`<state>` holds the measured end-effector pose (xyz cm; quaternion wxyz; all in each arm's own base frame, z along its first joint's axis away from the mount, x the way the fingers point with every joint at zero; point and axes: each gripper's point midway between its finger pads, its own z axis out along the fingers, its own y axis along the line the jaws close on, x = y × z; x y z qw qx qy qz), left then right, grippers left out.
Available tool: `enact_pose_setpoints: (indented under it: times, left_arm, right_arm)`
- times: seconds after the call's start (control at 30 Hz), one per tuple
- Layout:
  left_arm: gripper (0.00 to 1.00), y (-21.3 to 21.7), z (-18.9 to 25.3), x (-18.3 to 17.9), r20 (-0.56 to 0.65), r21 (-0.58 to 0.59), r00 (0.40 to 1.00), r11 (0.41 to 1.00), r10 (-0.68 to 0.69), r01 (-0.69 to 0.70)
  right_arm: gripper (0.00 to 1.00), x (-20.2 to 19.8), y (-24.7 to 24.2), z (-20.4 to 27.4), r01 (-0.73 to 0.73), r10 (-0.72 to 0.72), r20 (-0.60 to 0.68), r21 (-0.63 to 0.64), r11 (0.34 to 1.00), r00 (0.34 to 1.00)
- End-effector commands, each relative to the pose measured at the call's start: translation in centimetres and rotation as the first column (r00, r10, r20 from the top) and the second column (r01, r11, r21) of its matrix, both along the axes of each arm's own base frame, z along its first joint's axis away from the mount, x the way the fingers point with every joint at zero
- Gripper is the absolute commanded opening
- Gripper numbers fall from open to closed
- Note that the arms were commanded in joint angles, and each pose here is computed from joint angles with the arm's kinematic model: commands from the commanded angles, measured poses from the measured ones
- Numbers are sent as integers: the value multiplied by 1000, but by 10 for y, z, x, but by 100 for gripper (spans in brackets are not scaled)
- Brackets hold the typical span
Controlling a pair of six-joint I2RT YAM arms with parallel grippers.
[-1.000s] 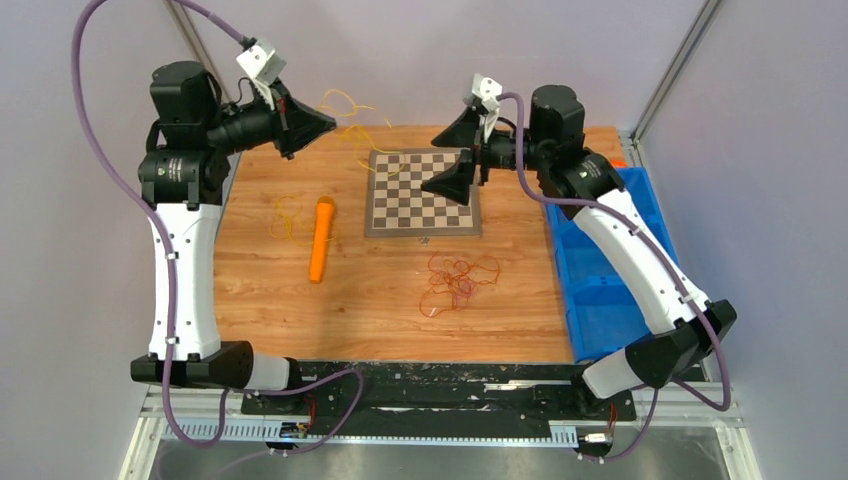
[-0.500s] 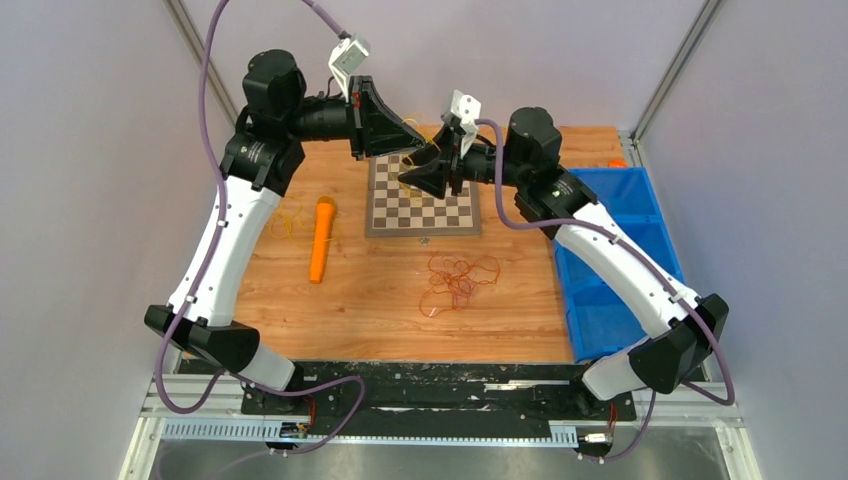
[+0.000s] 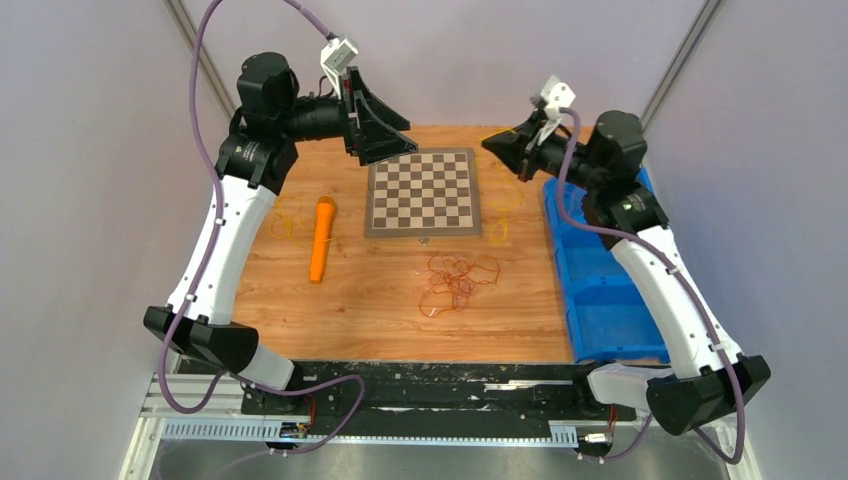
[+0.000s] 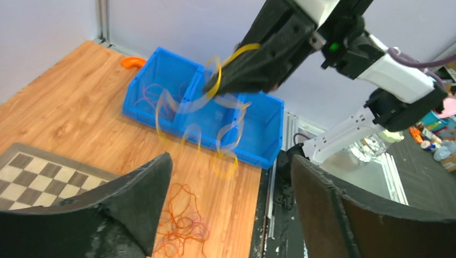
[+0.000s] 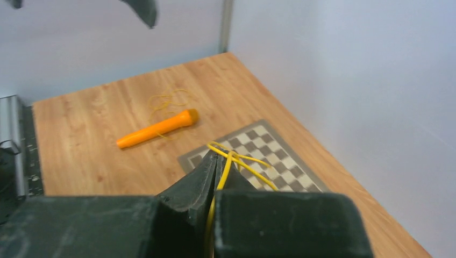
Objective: Untangle the cables
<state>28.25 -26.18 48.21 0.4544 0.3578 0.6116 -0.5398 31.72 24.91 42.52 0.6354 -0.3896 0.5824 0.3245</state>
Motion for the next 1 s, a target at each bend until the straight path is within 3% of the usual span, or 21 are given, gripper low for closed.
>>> enact_pose_setpoints:
  times: [0.0,0.2,0.4,0.77,0.97]
  left_arm:
    - [97,9,-1,-3,47,30,997,998,62,-64]
    - [100,15,-30,9,69,102,989,985,130,-137]
    - [100,16,-46,15,60,133,989,981,136,-143]
    - [100,20,-75,14,16,195,989,970,144,-144]
    - [100,26,-93,13,21,229,984,957,175,-175]
  right_arm:
    - [0,3,-48,28,106,-107,40,11,994,993]
    - [0,10,-126,60,290,-289,93,5,957,953]
    - [0,24,-199,43,424,-417,96,-64,904,904]
    - [0,32,-268,-18,411,-432,-44,-237,881,901]
    - [0,25,-294,36,484,-488,32,-188,854,872]
